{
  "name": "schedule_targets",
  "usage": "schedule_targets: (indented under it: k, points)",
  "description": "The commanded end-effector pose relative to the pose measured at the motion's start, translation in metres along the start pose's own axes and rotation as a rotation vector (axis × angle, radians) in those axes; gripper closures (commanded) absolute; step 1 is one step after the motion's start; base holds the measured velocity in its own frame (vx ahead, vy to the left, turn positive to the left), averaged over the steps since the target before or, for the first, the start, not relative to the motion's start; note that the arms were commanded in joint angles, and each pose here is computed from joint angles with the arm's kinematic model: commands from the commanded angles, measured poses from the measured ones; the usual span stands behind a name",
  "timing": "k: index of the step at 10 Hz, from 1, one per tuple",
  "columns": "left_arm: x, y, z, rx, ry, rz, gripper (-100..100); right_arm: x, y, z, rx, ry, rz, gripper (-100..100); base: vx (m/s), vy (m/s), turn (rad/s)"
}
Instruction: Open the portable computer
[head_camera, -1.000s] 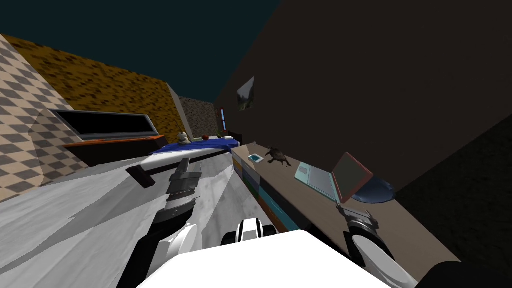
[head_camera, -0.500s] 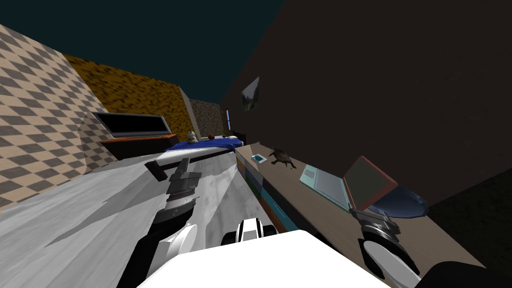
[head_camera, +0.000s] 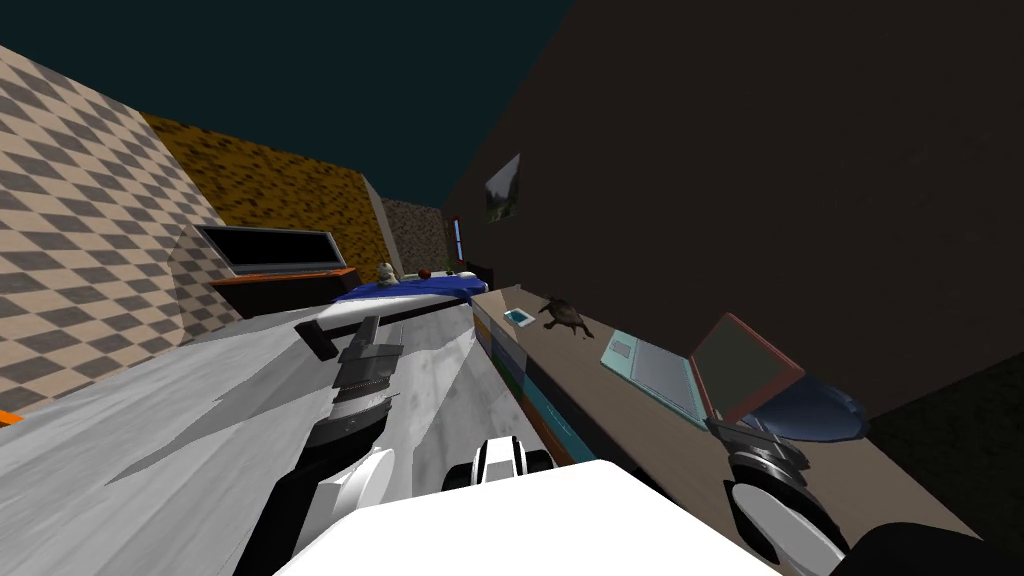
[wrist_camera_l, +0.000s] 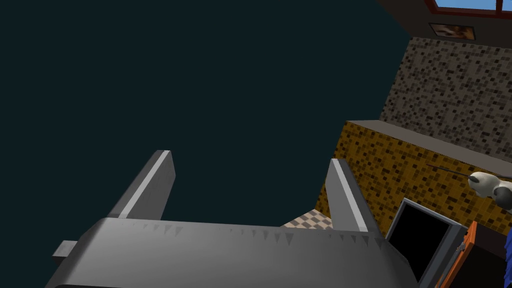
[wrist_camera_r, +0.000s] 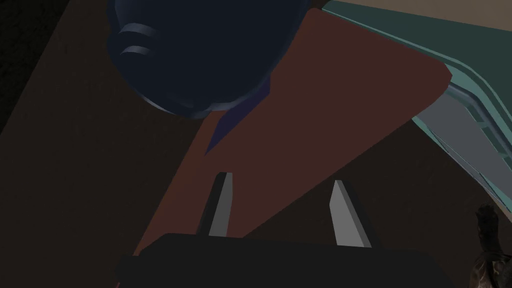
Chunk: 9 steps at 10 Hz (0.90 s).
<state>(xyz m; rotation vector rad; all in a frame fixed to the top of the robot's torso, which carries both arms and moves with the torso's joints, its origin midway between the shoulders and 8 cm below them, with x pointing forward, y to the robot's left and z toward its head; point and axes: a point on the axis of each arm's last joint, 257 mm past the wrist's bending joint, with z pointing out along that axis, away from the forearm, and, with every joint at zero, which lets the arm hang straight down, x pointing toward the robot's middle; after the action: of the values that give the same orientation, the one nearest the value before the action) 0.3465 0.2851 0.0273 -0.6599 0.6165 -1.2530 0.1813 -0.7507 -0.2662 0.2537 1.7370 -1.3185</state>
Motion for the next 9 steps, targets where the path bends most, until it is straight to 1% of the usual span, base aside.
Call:
schedule_targets:
  k: [1,3,4,6,7,8,9]
  points:
    - [0.0,0.0,0.0,0.0,0.0,0.0,0,0.013,-0.013,-0.005,0.005,0.002,-0.118,100,0.128,0.067,0.008]
    - [0.0,0.0,0.0,0.0,0.0,0.0,0,0.021,-0.022,-0.008,0.007,0.002,-0.196,100,0.092,0.047,-0.016]
    - [0.0,0.0,0.0,0.0,0.0,0.0,0,0.029,-0.031,-0.012,0.009,0.003,-0.275,100,0.129,0.039,0.01]
    - [0.0,0.0,0.0,0.0,0.0,0.0,0,0.036,-0.04,-0.016,0.009,0.003,-0.353,100,0.117,0.049,0.002]
    - [0.0,0.0,0.0,0.0,0.0,0.0,0,0.032,-0.038,-0.015,0.012,0.001,-0.321,100,0.048,0.016,-0.01]
    - [0.0,0.0,0.0,0.0,0.0,0.0,0,0.045,-0.045,-0.023,0.019,0.009,-0.419,100,0.063,0.006,0.048]
    - [0.0,0.0,0.0,0.0,0.0,0.0,0,0.051,-0.048,-0.028,0.022,0.012,-0.464,100,0.105,0.009,0.046]
